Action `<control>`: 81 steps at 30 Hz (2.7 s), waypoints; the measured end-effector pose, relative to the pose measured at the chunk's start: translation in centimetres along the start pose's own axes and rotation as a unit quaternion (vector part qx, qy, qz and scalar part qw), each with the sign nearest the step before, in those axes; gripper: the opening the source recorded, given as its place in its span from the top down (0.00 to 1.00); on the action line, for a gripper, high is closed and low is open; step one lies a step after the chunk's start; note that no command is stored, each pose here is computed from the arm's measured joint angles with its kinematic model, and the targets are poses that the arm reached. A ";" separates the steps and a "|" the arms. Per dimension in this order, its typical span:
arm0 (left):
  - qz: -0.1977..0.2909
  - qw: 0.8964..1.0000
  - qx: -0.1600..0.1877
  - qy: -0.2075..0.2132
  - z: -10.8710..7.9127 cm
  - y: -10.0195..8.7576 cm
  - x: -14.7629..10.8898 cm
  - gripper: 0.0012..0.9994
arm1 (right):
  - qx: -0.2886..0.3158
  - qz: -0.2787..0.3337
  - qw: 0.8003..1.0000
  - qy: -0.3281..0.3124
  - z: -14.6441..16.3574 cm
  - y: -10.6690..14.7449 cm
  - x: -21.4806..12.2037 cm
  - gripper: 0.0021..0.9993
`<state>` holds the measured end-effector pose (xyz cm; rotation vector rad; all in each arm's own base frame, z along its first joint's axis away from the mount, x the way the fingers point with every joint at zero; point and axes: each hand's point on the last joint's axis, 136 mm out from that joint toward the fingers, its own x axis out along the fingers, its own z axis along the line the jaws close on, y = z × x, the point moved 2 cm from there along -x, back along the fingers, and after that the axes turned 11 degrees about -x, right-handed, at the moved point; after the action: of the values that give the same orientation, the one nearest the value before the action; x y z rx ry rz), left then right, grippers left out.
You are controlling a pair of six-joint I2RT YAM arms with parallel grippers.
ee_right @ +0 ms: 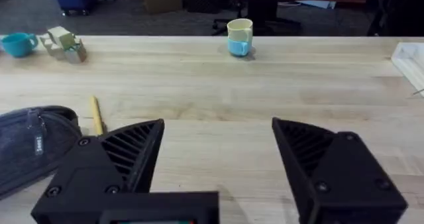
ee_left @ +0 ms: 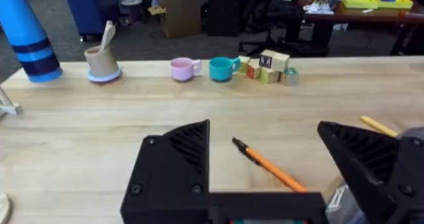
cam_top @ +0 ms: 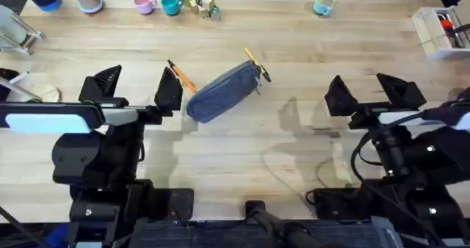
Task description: Unzip the bag, pick up the pens from the table one at a time and place them inside, then zip the bag closed.
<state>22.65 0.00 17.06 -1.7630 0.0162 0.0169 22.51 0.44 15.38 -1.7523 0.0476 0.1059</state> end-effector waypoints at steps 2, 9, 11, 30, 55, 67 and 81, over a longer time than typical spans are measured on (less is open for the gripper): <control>0.013 1.000 0.000 -0.002 0.1 0.5 0.0 0.01 | 0.004 0.001 1.000 0.000 0.0 0.0 0.0 0.00; 0.061 0.998 0.003 -0.012 -0.3 -1.4 -1.4 0.01 | -0.006 0.059 0.998 -0.014 0.0 -0.4 -0.9 0.00; 0.061 0.998 0.004 -0.012 -0.7 -3.6 -1.9 0.01 | -0.012 0.075 0.997 -0.018 -0.2 -1.8 -1.2 0.00; 0.255 0.967 0.016 0.002 -4.2 -14.4 -0.2 0.01 | -0.014 0.210 0.976 -0.061 -2.3 -14.6 5.3 0.00; 0.416 0.842 0.227 0.260 -7.7 -7.8 -5.1 0.01 | -0.006 0.245 0.965 -0.090 -1.5 -13.5 7.3 0.00; 0.395 0.827 0.264 0.301 -8.3 -7.9 -5.3 0.01 | -0.006 0.245 0.965 -0.090 -1.5 -13.5 7.3 0.00; 0.388 0.814 0.278 0.331 -7.8 -2.5 -3.4 0.00 | -0.006 0.245 0.965 -0.090 -1.5 -13.5 7.3 0.00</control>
<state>19.28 -7.16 21.10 -0.9939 1.1412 -0.0102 31.05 1.66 28.18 -1.7038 0.3490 0.6274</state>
